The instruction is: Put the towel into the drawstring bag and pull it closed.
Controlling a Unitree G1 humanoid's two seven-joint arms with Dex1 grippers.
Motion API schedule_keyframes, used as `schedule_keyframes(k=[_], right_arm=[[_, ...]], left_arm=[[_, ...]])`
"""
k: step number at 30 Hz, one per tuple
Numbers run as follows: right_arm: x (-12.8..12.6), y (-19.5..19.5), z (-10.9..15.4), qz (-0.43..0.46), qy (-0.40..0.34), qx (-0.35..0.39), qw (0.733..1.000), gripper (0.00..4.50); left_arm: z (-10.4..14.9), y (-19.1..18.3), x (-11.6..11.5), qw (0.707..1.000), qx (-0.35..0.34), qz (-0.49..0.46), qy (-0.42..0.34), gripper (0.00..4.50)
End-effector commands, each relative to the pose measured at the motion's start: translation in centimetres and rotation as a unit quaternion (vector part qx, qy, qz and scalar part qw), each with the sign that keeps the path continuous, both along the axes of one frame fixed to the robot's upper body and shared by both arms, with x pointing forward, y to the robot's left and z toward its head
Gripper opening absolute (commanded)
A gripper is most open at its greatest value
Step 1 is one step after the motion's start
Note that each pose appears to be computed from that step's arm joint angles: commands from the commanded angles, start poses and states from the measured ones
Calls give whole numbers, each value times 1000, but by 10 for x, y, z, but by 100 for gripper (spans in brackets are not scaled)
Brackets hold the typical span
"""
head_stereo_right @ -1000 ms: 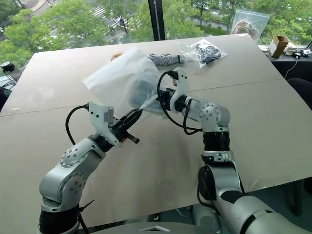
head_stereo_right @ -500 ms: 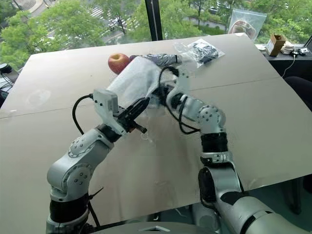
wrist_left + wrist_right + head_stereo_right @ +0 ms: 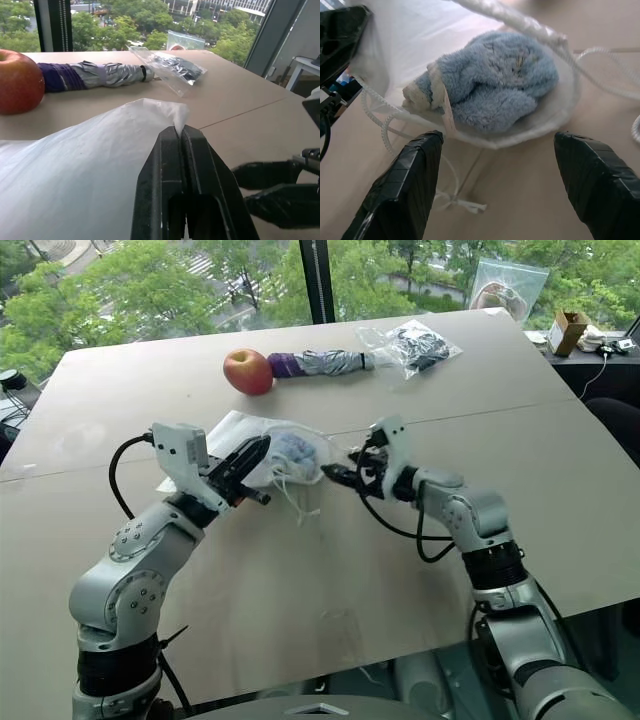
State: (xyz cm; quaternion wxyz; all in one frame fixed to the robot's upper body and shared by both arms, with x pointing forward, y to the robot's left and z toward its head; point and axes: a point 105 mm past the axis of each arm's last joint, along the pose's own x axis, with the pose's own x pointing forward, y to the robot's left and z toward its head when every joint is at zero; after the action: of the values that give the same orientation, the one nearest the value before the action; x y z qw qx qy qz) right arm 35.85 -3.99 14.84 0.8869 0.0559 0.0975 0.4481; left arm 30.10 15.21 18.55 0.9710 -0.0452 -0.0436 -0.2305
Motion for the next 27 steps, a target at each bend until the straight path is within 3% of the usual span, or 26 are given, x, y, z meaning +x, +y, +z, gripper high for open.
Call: schedule_keyframes(k=[1,8,12,15,21,22,27], right_arm=[[26,-8,-7,-44,-127,-125,983,378],[54,15,-19,-62,-162,-177,969,378],[70,13,-32,-98,-81,-161,979,378],[68,6,-45,-89,-63,-196,975,308],[61,-11,-59,-98,-24,-201,974,34],[60,-16,-59,-105,-23,-200,974,8],[58,-32,-43,-138,-42,-195,970,8]], left_arm=[[10,2,-5,1000,0,-8,-24,0],[7,3,-3,1000,5,-8,-21,0],[5,4,-3,1000,12,-4,-22,0],[5,6,-3,1000,16,1,-23,0],[5,8,-5,1000,15,5,-24,0],[5,7,-4,1000,15,4,-24,0],[3,11,-2,1000,13,12,-20,0]])
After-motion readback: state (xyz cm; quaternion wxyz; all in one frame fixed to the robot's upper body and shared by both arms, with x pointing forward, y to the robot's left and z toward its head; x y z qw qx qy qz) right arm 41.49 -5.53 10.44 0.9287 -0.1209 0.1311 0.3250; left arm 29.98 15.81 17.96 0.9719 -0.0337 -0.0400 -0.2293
